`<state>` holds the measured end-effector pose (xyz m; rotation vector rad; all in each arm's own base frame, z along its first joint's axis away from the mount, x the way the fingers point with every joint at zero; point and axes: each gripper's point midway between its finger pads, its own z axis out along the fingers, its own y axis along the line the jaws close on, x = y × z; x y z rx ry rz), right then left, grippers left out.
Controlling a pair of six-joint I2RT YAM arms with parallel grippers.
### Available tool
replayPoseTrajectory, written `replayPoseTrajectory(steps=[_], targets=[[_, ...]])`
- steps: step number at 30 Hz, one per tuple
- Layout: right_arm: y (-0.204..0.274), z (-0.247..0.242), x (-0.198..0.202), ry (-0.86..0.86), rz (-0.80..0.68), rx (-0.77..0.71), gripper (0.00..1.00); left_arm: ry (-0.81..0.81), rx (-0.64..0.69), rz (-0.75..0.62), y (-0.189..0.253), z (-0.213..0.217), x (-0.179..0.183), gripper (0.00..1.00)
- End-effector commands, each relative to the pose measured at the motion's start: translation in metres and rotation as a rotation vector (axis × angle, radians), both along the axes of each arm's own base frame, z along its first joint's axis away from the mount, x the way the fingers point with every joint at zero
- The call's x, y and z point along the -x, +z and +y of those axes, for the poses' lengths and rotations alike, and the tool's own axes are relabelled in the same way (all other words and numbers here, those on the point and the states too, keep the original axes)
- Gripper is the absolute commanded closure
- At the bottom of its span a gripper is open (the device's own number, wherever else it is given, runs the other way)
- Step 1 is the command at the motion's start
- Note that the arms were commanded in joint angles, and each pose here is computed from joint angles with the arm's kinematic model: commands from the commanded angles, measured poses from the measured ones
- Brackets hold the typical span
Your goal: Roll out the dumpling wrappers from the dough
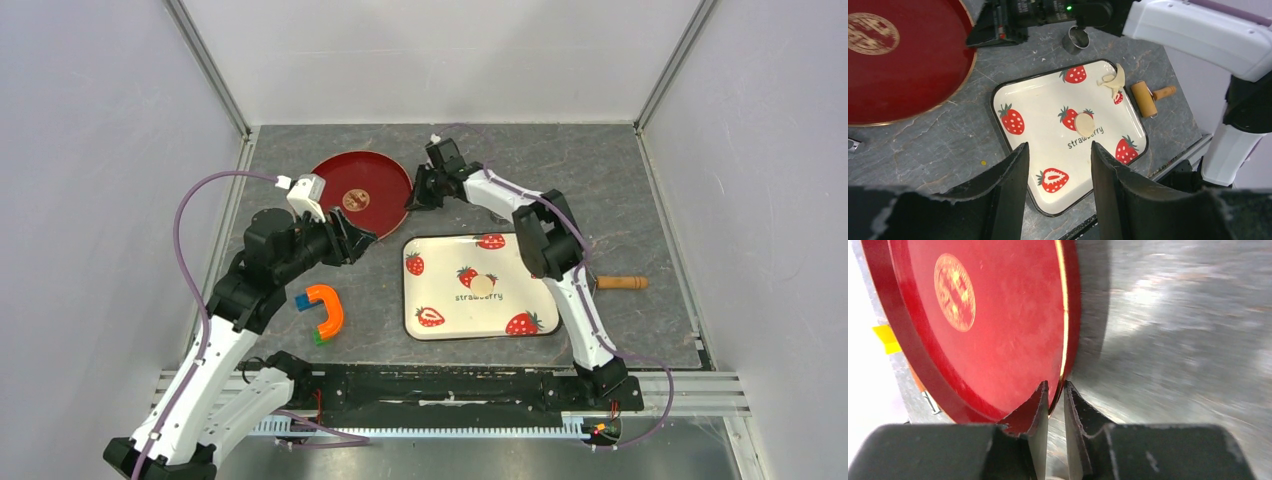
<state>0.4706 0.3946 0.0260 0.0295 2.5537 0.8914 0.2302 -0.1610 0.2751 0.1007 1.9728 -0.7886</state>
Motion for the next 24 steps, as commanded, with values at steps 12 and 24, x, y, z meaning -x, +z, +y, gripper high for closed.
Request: replayPoseTrajectory(steps=[12, 24], targets=[[0.015, -0.178, -0.009, -0.133, 0.000, 0.175, 0.86, -0.014, -0.031, 0.007, -0.013, -0.002, -0.007, 0.47], [0.002, -0.257, 0.027, -0.169, 0.041, 0.285, 0.84, -0.023, -0.040, 0.086, -0.035, -0.008, -0.011, 0.47]])
